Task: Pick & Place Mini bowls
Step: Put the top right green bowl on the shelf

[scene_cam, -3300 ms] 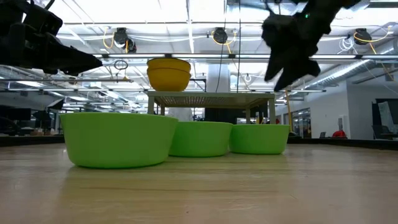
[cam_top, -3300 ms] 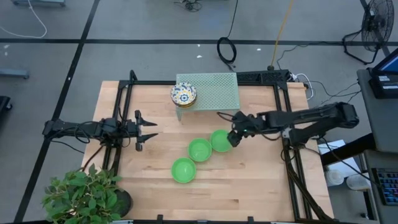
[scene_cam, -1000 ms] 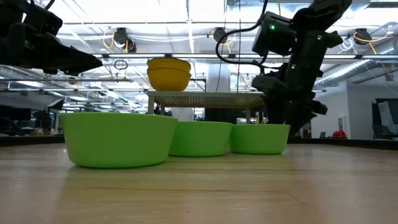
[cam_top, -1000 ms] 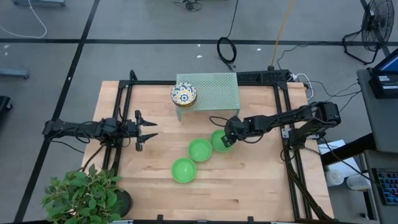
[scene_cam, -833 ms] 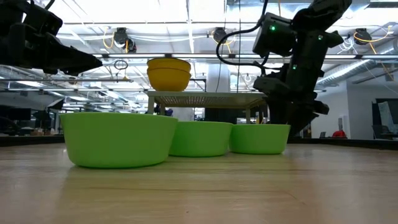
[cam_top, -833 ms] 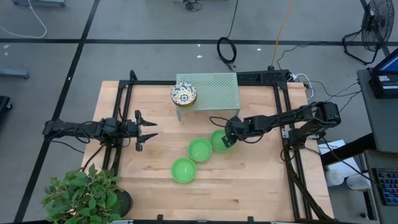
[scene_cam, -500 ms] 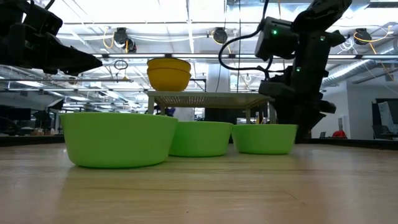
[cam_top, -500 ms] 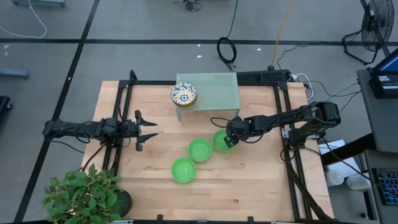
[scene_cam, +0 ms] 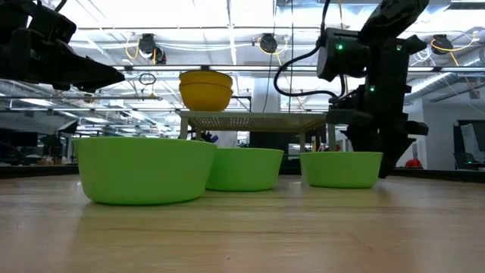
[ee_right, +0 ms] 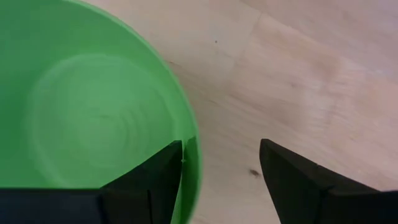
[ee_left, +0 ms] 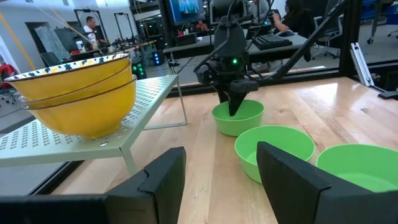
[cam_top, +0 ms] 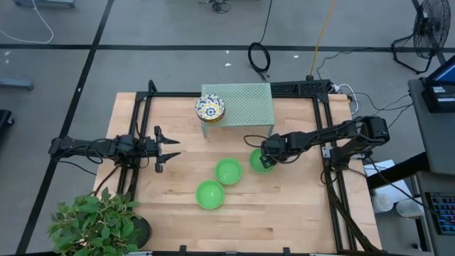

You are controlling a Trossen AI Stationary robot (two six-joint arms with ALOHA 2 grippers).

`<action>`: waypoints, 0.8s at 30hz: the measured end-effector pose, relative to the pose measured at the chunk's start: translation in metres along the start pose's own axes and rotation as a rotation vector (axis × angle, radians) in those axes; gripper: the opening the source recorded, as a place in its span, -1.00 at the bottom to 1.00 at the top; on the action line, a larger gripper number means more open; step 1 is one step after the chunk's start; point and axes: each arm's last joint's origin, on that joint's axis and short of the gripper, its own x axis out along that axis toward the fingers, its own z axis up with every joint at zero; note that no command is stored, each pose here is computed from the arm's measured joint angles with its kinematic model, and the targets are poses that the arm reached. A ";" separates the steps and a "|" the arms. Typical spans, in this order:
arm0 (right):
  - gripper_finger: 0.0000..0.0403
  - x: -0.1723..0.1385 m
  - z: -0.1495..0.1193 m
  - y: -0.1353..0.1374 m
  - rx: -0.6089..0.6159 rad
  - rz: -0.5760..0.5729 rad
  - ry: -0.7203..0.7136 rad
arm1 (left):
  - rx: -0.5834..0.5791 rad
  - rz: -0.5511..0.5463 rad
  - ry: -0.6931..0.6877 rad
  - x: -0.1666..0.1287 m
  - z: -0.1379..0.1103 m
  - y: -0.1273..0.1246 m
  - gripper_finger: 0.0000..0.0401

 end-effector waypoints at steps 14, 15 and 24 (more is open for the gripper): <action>0.01 0.000 0.001 -0.001 -0.117 -0.018 -0.026 | 0.018 0.092 0.016 0.000 -0.001 0.003 0.01; 0.01 0.000 0.001 -0.001 -0.135 -0.018 -0.026 | 0.019 0.096 0.016 0.000 0.000 0.003 0.01; 0.01 0.000 0.001 0.002 -0.455 -0.003 -0.035 | 0.001 0.097 0.015 0.000 -0.001 0.003 0.01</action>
